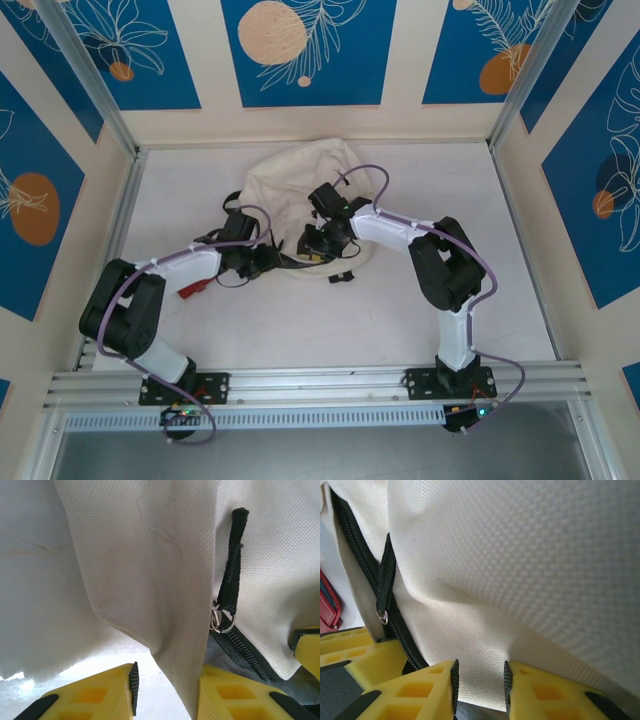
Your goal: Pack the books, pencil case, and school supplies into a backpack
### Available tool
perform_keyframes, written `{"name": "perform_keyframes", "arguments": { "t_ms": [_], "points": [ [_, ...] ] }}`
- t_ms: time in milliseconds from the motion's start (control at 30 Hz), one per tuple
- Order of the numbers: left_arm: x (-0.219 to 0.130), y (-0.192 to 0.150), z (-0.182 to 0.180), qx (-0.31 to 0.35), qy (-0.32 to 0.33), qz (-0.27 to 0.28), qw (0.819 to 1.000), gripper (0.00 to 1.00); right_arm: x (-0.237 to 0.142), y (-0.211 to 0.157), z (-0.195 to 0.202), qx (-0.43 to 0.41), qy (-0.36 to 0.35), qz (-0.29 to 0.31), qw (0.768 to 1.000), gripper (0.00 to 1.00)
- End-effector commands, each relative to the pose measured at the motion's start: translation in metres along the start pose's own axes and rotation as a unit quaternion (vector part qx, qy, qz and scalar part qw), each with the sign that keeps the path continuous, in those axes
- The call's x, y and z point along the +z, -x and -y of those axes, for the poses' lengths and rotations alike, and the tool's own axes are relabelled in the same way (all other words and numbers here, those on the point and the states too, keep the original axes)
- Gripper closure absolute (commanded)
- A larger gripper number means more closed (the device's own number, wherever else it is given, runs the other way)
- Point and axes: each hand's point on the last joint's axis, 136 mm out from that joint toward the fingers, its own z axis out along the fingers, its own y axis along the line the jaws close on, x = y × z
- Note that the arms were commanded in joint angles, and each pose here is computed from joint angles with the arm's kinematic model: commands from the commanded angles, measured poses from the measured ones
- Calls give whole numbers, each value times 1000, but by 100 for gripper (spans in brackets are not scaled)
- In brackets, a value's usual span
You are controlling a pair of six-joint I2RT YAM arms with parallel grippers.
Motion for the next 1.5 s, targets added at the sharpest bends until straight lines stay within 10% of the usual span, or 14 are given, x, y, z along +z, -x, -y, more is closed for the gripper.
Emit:
{"name": "perform_keyframes", "arguments": {
  "t_ms": [0, 267, 1467],
  "points": [
    [-11, 6, 2, 9, -14, 7, 1000, 65, -15, 2, -21, -40, 12, 11, 999, 68],
    [-44, 18, 5, -3, -34, 36, 999, 46, -13, 16, -57, -55, 48, 12, 997, 64],
    [-39, 56, -1, -41, -17, 73, 996, 54, 63, 32, -49, 33, 17, -54, 998, 81]
  ]
}}
